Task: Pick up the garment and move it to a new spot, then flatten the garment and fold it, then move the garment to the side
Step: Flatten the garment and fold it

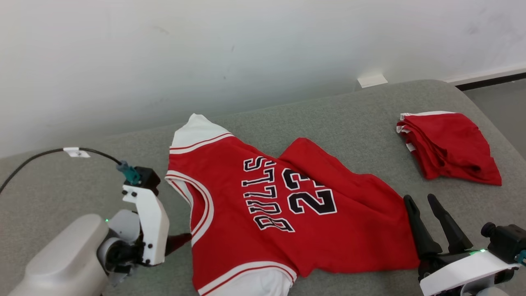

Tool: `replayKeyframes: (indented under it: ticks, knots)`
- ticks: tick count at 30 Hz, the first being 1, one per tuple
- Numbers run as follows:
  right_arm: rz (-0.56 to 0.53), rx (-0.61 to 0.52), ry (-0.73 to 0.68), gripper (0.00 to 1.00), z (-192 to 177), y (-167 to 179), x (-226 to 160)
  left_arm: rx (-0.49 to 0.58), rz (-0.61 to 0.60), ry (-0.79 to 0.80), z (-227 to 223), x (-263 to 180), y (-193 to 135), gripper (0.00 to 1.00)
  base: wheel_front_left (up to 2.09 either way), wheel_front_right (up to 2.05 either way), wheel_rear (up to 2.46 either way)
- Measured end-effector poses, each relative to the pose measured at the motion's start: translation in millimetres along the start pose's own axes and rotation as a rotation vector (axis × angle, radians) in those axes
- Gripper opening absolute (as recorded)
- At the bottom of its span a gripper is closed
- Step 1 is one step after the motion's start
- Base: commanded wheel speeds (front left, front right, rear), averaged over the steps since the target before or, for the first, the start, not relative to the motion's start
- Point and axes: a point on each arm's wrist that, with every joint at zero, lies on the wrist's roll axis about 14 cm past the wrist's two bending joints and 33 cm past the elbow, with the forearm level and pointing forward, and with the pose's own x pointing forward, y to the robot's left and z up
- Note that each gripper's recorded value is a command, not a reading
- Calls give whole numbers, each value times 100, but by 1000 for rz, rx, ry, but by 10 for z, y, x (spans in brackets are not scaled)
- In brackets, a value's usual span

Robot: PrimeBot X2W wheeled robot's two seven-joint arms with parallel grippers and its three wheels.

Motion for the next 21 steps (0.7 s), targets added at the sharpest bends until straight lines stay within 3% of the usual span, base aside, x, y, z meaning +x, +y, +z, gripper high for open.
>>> replayKeyframes:
  ticks: [10,11,13,21]
  knots:
    - [-55,5,16,100,-59,-140,-66,2,-125,158,-239,292,-358,100,0,0,0]
    - [-61,5,16,100,-62,-157,-74,7,-128,170,-259,310,-368,77,0,0,0]
    - [-69,4,18,100,-69,-180,-86,14,-127,187,-276,329,-370,2,0,0,0]
    - [-68,2,-3,100,-13,-182,-121,22,-67,110,18,137,-151,0,0,0,0]
